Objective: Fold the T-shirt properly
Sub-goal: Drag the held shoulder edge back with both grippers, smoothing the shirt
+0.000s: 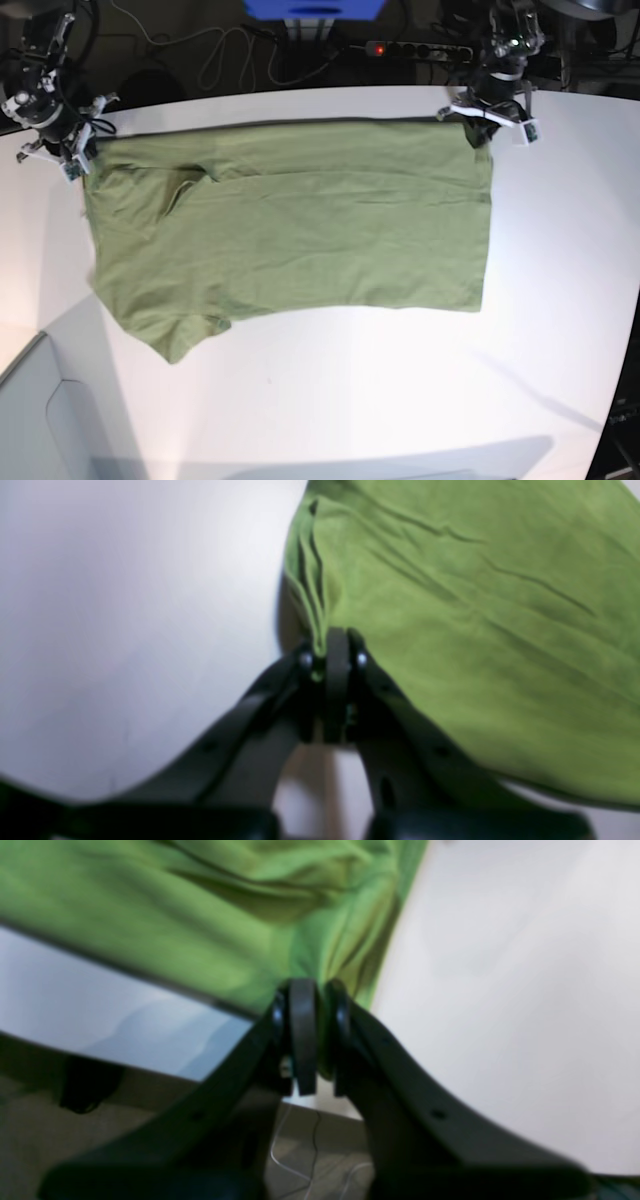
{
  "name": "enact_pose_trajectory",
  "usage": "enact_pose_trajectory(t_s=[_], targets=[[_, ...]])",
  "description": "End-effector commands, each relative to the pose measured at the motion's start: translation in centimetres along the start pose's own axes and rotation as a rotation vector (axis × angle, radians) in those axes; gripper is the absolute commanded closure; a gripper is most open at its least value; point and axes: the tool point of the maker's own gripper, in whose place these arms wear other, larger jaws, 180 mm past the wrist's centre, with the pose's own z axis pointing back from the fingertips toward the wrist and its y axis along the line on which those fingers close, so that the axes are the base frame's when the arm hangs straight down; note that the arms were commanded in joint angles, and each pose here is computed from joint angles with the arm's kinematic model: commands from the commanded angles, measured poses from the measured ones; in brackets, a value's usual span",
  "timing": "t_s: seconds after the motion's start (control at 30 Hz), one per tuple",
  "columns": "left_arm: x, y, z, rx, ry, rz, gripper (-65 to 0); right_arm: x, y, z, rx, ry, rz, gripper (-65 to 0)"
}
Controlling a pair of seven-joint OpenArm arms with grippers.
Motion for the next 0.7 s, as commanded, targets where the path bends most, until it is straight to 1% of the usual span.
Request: enact_pose_trajectory(t_s=[0.0, 0.13, 0.23, 0.3, 0.67], targets=[[0.8, 0.4, 0.7, 0.007, -0.032, -0.008, 0.0, 0.7, -0.5, 0.8, -0.008, -0.027, 0.031, -0.1], [-0.3, 1.4, 1.5, 0.044, -0.014, 0.022, 0.0, 0.0, 0.1, 1.3, 0.001, -0.011, 0.044, -0.1], [-1.2, 2.3, 2.2, 0.072, 0.006, 0.030, 0.0, -0.4, -0.2, 1.5, -0.006, 0.001, 0.042, -0.1], [-1.8, 2.5, 2.6, 0.077, 0.022, 0.026, 0.0, -1.2, -0.5, 1.8, -0.017, 0.026, 0.033, -0.1], [-2.8, 2.9, 3.3, 0.089, 0.052, 0.025, 0.0, -2.8, 0.4, 2.2, 0.004, 0.064, 0.032, -0.1]])
